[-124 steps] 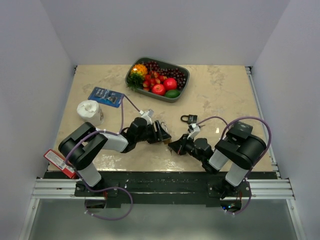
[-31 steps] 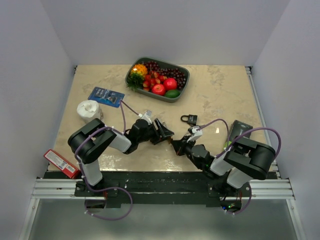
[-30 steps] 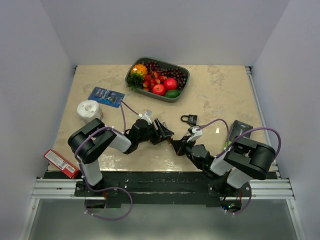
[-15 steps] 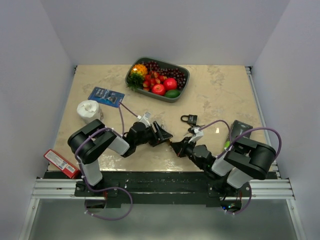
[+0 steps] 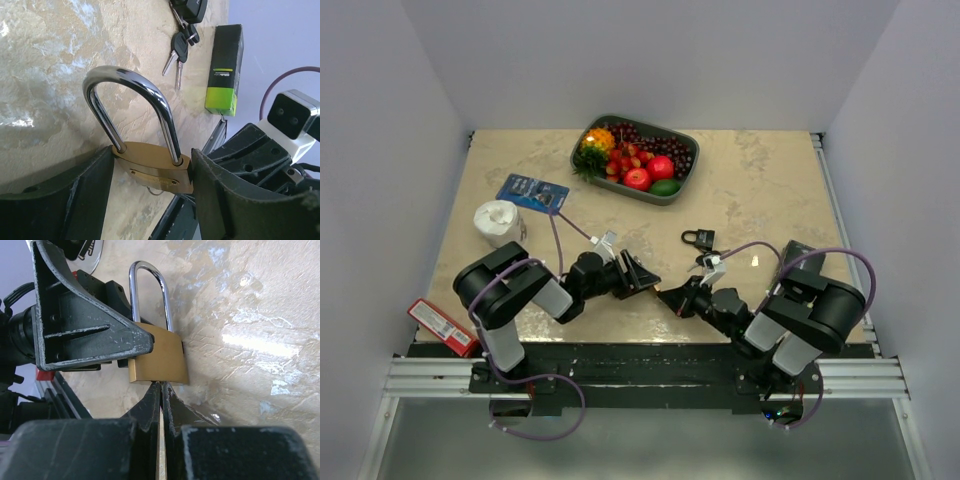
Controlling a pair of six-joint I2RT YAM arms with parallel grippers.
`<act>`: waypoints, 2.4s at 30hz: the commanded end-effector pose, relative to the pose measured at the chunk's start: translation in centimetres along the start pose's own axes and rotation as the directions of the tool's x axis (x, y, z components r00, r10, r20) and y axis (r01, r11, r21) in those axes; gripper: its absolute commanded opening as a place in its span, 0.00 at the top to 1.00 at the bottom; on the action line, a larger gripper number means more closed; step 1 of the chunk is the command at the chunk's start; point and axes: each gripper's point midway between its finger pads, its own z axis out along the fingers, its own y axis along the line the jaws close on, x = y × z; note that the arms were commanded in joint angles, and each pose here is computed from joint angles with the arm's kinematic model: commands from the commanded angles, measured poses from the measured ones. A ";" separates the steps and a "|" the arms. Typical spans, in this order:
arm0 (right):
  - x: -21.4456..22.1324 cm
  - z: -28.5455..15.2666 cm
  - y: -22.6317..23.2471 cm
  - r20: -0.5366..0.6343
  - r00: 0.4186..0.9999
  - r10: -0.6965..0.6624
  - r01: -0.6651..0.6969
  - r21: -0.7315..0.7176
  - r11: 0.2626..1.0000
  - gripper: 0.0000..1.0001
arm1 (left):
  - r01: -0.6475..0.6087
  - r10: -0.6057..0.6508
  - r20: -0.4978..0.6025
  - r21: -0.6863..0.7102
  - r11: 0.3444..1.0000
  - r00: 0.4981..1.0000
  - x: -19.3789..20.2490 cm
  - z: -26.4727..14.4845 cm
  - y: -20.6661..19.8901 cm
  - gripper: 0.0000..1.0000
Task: Unlock with the key
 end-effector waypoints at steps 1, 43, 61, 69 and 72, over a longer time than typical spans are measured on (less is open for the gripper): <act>-4.1 0.1 2.7 0.156 0.982 0.104 -0.085 -0.122 0.989 1.00 | -0.122 0.122 0.015 0.173 0.977 0.992 -0.3 -1.1 -4.4 1.00; -5.6 -1.4 3.2 0.089 0.987 -0.136 0.138 -0.022 0.990 0.34 | -0.275 0.276 0.031 -0.019 0.961 0.961 -5.9 0.6 -3.3 1.00; -15.0 0.0 8.1 0.027 0.957 -0.289 0.281 -0.334 0.900 0.24 | -0.534 0.598 -0.249 0.282 0.797 0.762 -1.5 -4.5 -8.0 1.00; -13.9 -1.0 10.9 0.033 0.956 -0.292 0.264 -0.533 0.804 0.25 | -0.565 0.700 -0.292 0.429 0.705 0.652 -0.4 -7.5 -10.1 1.00; -13.9 -1.8 12.4 0.044 0.950 -0.310 0.273 -0.601 0.751 0.25 | -0.564 0.720 -0.280 0.469 0.680 0.635 0.1 -8.0 -10.4 1.00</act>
